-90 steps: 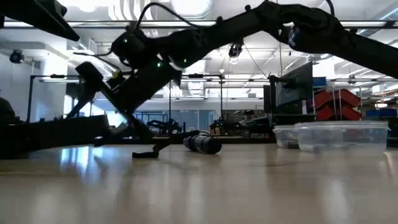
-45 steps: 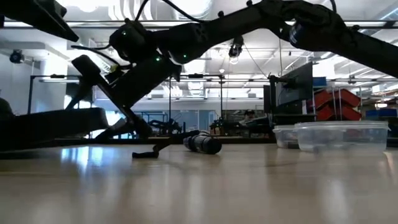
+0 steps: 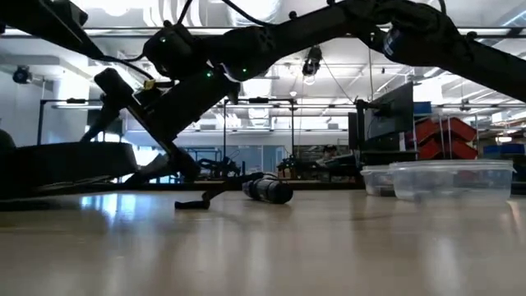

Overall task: Insert battery
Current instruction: Insert the black battery into the clock battery compartment, then remove the black cover of the remote’s battery compartment

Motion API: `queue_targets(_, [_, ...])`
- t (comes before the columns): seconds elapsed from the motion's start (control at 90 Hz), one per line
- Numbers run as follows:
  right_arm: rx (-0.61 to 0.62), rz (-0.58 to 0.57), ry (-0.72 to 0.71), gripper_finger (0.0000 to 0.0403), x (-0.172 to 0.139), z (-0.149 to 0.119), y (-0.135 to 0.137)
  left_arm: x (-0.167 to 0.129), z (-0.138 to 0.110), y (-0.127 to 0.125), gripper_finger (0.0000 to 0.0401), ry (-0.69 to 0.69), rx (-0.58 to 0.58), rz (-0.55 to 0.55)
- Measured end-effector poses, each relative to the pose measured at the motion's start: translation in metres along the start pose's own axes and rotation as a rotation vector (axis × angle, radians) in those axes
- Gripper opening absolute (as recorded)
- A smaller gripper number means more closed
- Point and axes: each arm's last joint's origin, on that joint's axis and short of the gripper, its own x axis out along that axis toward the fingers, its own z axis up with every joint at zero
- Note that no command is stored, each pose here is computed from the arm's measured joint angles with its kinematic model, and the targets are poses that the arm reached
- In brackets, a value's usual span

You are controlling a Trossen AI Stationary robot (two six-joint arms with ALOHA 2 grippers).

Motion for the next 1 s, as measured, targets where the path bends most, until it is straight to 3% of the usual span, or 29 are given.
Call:
queue_targets(0.2, [0.15,0.108,-0.001,0.0359,-0.001,0.003,0.01,0.0,0.0,0.0,0.0216,-0.002,0.0,0.003])
queue_targets(0.478, [0.158,0.031,0.01,0.0359,-0.004,0.01,-0.005,0.0,0.0,0.0,0.0212,0.003,0.003,0.002])
queue_targets(0.811, [0.022,-0.036,0.0,0.0359,-0.012,0.02,-0.015,0.002,-0.001,-0.001,0.0214,0.008,-0.01,0.003])
queue_targets(1.0, [-0.152,-0.166,0.113,0.0359,-0.047,0.023,-0.01,0.005,-0.008,-0.003,0.0201,0.05,-0.034,-0.027])
